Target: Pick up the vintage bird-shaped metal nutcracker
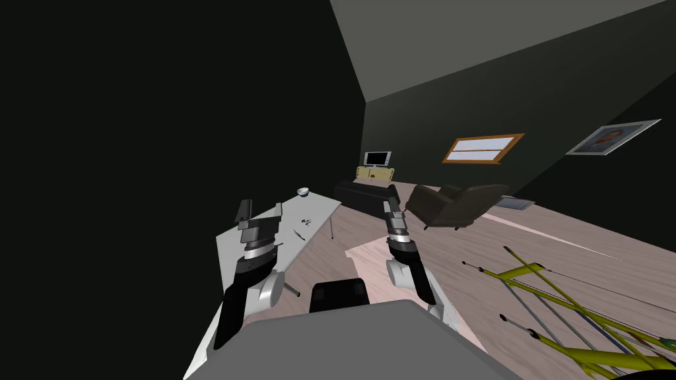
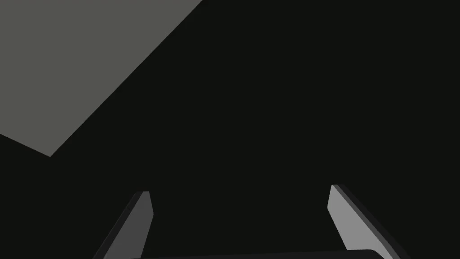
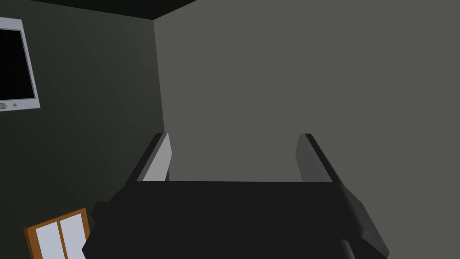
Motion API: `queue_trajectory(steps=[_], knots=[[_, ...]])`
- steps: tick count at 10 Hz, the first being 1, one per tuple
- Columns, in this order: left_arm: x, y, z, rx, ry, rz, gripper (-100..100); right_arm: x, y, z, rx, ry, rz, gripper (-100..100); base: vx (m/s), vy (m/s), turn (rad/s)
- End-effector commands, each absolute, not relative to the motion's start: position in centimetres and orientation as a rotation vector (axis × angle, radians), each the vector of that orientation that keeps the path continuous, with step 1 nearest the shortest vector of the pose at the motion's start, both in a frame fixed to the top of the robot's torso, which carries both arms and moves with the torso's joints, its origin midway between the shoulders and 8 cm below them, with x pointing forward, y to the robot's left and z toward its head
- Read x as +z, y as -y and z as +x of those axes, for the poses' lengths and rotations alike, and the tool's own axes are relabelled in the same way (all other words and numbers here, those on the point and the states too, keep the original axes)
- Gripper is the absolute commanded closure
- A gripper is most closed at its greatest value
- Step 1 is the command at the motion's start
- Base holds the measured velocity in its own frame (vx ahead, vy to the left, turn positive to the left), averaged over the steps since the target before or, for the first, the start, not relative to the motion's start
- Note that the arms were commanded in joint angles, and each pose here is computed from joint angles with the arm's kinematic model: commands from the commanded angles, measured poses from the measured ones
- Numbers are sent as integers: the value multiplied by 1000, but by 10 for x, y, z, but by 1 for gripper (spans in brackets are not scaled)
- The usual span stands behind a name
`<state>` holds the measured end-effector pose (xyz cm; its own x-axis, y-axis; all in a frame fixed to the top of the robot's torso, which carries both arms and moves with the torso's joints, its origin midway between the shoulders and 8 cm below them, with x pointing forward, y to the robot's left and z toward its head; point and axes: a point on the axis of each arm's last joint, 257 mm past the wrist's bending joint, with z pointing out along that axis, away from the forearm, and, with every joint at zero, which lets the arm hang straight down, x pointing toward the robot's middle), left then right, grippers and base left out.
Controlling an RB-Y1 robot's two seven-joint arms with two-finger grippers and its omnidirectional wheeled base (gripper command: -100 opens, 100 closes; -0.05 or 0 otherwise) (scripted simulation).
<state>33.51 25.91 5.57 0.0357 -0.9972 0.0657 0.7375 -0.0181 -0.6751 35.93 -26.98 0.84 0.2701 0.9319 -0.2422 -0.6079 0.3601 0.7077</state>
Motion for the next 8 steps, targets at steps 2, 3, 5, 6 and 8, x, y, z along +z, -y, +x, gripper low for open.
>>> queue_trajectory(steps=[2, 3, 5, 6, 8], knots=[[37, -256, 341, -1481, -601, -647, -100, 8, 270, 359, 1108, -711, 541, 0, -9, -42, -24], [25, -256, 345, -1479, -640, -660, -100, 8, 270, 359, 1108, -711, 541, 0, -6, -78, -26], [-7, -258, 352, -1470, -728, -708, -100, 8, 270, 359, 1108, -711, 541, 0, -19, -118, -47], [-26, -261, 354, -1462, -775, -741, -100, 8, 270, 359, 1108, -711, 541, 0, -12, -153, -57], [-70, -271, 357, -1438, -872, -821, -100, 8, 270, 359, 1108, -711, 541, 0, 2, -136, -55]])
